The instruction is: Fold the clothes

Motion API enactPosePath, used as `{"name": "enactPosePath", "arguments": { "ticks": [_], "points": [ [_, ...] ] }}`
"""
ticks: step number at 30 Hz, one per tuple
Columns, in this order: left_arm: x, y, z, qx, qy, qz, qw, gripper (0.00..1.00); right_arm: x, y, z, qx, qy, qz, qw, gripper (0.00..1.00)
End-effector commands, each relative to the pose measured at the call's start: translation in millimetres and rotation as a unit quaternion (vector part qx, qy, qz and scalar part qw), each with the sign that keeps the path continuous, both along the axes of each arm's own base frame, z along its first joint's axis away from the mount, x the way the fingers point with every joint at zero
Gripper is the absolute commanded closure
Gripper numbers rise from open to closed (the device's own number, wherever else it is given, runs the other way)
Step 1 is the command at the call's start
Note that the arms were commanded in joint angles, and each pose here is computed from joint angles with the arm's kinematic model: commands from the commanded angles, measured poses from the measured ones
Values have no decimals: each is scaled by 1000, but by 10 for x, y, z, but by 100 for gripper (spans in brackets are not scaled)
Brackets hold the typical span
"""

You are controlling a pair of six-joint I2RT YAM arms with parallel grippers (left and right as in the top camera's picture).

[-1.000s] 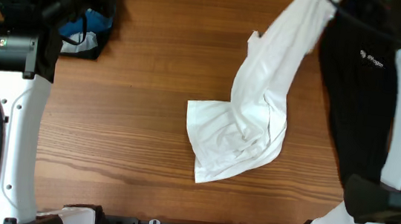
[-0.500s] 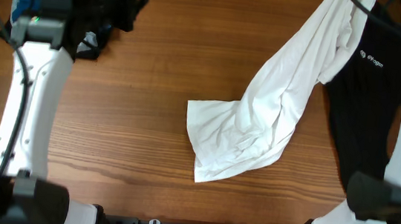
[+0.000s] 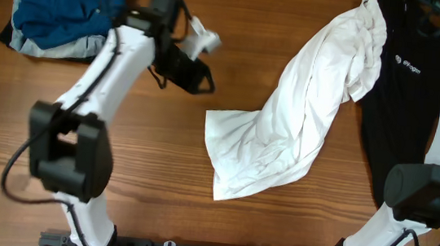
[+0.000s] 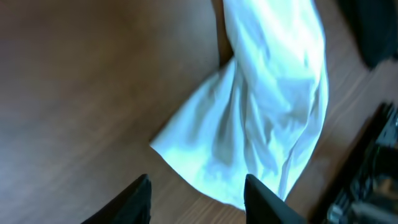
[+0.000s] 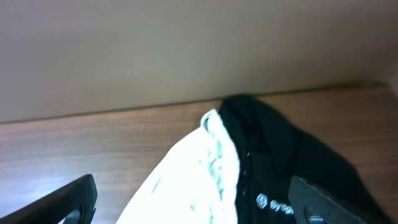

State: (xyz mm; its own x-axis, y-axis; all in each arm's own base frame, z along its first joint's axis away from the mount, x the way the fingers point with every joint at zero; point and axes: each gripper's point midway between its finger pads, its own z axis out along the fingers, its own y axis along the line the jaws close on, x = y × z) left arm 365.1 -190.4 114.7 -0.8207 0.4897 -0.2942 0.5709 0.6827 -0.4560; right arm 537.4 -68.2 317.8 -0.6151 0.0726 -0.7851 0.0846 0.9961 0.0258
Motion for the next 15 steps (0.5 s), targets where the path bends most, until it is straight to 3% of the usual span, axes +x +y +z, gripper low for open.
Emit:
{"name": "enactPosePath", "arguments": {
  "ticks": [1, 8, 12, 15],
  "points": [
    [-112, -51, -367, 31, 29, -40, 998, 46, -78, 160, 177, 30, -15, 25, 999, 0],
    [-178, -44, -692, 78, 22, -56, 995, 31, -115, 248, 133, 46, -4, 44, 998, 0],
    [-188, -94, -835, 91, 4, -67, 994, 12, -124, 249, 121, 46, -1, 45, 998, 0],
    [-192, -120, -953, 111, -15, -77, 991, 10, -130, 250, 113, 46, 1, 44, 998, 0]
  ]
}}
